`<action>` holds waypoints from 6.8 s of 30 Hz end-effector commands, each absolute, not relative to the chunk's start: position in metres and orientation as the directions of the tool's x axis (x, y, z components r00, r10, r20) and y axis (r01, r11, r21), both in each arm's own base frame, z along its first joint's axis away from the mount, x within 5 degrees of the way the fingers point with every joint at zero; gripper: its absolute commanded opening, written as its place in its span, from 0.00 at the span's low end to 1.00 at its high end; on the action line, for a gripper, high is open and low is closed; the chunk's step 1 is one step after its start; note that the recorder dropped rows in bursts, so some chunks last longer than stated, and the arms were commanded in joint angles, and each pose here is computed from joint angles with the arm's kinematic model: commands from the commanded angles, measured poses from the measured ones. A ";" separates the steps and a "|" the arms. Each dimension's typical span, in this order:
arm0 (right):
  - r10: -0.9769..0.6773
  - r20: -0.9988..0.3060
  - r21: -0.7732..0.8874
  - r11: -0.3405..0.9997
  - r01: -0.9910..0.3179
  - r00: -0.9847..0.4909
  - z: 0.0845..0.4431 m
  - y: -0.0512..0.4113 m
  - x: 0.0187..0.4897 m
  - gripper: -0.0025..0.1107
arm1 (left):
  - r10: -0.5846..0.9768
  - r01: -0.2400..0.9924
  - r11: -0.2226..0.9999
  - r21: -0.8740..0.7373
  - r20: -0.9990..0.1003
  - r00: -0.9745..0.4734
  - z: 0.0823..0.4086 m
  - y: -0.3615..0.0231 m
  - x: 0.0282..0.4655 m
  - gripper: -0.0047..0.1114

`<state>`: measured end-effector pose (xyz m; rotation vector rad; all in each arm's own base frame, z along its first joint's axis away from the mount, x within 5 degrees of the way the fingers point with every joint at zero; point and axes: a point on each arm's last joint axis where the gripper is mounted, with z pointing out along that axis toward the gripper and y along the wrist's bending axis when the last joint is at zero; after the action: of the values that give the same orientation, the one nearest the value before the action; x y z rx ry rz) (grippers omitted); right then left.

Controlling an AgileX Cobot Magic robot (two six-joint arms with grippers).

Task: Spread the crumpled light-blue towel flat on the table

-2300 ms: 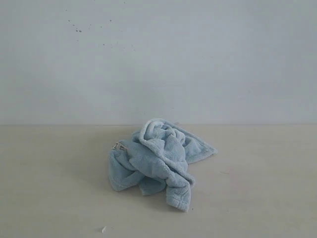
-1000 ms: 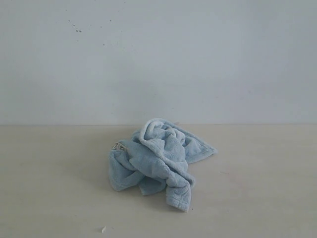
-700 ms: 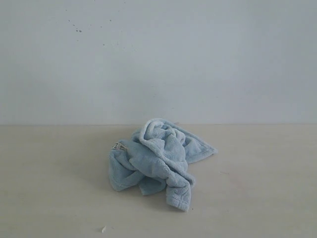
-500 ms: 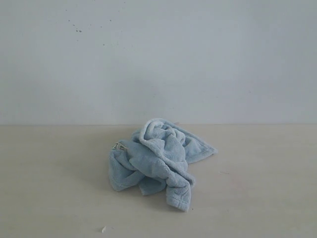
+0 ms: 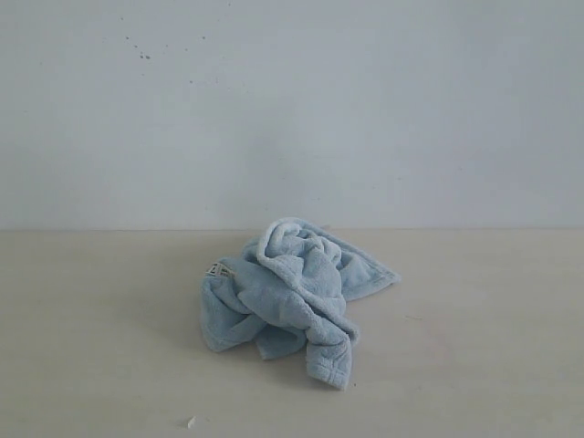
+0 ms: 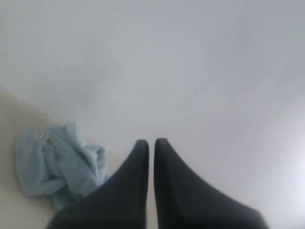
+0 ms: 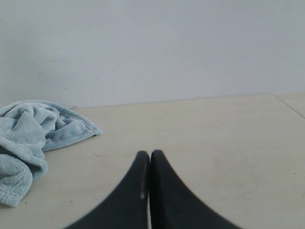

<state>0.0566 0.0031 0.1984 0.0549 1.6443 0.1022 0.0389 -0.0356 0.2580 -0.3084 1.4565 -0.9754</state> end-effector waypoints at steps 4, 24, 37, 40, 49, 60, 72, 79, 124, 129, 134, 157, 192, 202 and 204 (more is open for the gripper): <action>0.094 -0.994 0.096 0.995 -0.025 -0.062 0.200 0.003 0.056 0.02 | -0.664 0.483 0.583 -0.653 -0.726 -0.179 0.275 -0.044 0.037 0.07; 0.094 -0.994 0.096 0.995 -0.025 -0.062 0.200 0.003 0.056 0.02 | -0.688 0.515 0.533 -0.672 -0.698 -0.198 0.301 -0.046 0.046 0.07; 0.094 -0.994 0.096 0.995 -0.025 -0.062 0.200 0.003 0.056 0.02 | -0.384 0.505 0.648 -0.570 -0.817 -0.430 0.291 -0.062 0.132 0.08; 0.094 -0.994 0.096 0.995 -0.025 -0.062 0.200 0.003 0.056 0.02 | -0.315 0.512 0.635 -0.578 -0.799 -0.512 0.277 -0.068 0.155 0.18; 0.094 -0.994 0.096 0.995 -0.025 -0.062 0.200 0.003 0.056 0.02 | -0.216 0.509 0.565 -0.649 -0.712 -0.668 0.251 -0.084 0.235 0.55; 0.094 -0.994 0.095 0.995 -0.025 -0.059 0.200 0.003 0.056 0.02 | -0.059 0.555 0.618 -0.557 -0.737 -0.674 0.225 -0.156 0.336 0.54; 0.094 -0.994 0.095 0.995 -0.025 -0.059 0.200 0.003 0.056 0.02 | -0.060 0.465 0.688 -0.557 -0.682 -0.729 0.163 -0.186 0.404 0.54; 0.094 -0.994 0.095 0.995 -0.025 -0.059 0.200 0.003 0.056 0.02 | -0.064 0.460 0.697 -0.550 -0.687 -0.724 0.151 -0.190 0.421 0.54; 0.094 -0.994 0.095 0.995 -0.025 -0.059 0.200 0.003 0.056 0.02 | 0.196 0.691 0.633 -0.350 -0.791 -0.580 0.313 -0.129 0.319 0.07; 0.094 -0.994 0.095 0.995 -0.025 -0.059 0.200 0.003 0.056 0.02 | 0.222 0.654 0.716 -0.243 -0.809 -0.544 0.342 -0.096 0.256 0.07; 0.094 -0.994 0.095 0.995 -0.025 -0.059 0.200 0.003 0.056 0.02 | 0.253 0.615 0.775 -0.147 -0.819 -0.515 0.344 -0.078 0.206 0.07; 0.578 -0.759 0.578 0.810 -0.099 0.299 0.233 -0.009 0.052 0.02 | 0.202 0.542 0.809 -0.228 -0.758 -0.620 0.259 -0.061 0.115 0.07; 0.812 -0.427 0.785 0.552 -0.282 0.399 0.260 -0.017 0.044 0.02 | 0.185 0.533 0.814 -0.232 -0.766 -0.616 0.260 -0.061 0.116 0.07; 0.195 -0.959 0.144 0.960 -0.239 0.205 0.335 0.019 0.089 0.02 | 0.177 0.529 0.816 -0.234 -0.770 -0.613 0.260 -0.061 0.117 0.07; 0.056 -0.995 0.036 0.973 -0.229 0.080 0.340 0.025 0.109 0.02 | 0.173 0.526 0.817 -0.238 -0.769 -0.616 0.260 -0.061 0.117 0.07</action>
<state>0.0871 0.0173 0.3314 0.0241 1.3155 0.3675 0.1167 -0.0611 0.2604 0.5461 2.2163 -0.5630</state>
